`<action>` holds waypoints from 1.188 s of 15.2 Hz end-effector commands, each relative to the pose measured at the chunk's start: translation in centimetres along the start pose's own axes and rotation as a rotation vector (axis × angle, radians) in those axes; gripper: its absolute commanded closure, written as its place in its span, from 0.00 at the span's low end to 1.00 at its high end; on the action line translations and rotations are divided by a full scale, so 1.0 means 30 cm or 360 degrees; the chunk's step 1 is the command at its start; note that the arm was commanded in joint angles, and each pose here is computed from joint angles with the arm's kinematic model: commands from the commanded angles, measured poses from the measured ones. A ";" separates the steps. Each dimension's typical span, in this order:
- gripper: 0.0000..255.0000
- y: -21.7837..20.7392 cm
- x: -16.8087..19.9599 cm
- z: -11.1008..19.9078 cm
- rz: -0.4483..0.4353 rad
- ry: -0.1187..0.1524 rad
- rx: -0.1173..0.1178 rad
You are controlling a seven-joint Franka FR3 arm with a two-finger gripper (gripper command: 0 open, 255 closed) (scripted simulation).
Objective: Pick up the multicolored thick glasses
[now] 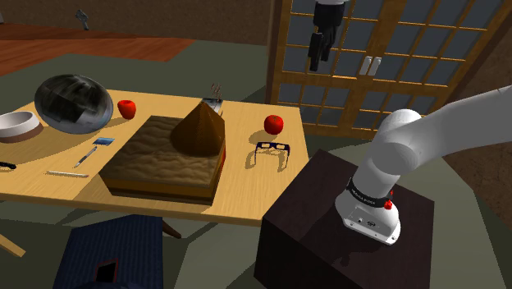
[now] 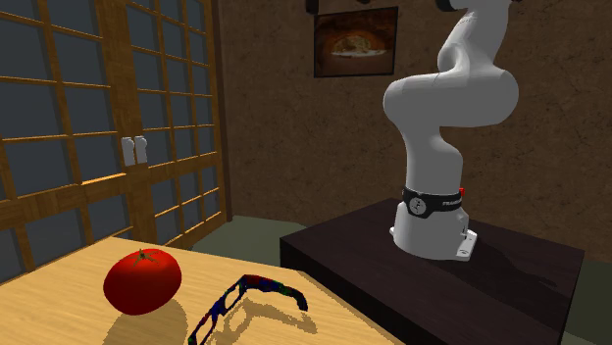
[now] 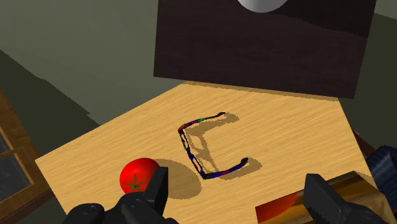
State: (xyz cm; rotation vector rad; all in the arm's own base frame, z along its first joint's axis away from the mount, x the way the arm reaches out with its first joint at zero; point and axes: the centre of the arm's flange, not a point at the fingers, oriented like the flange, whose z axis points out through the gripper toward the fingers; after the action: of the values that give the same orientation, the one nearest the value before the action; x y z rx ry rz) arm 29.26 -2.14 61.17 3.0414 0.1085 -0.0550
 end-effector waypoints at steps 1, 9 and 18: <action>0.00 0.000 0.000 0.000 0.0000 0.0000 0.0000; 0.00 0.093 0.105 0.325 -0.0121 0.0002 0.0029; 0.00 0.180 0.231 0.693 -0.0258 0.0004 0.0061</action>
State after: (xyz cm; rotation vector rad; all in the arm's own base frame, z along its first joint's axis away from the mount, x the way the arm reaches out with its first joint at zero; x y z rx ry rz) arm 35.48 -8.71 41.86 3.0642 0.3412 -0.0697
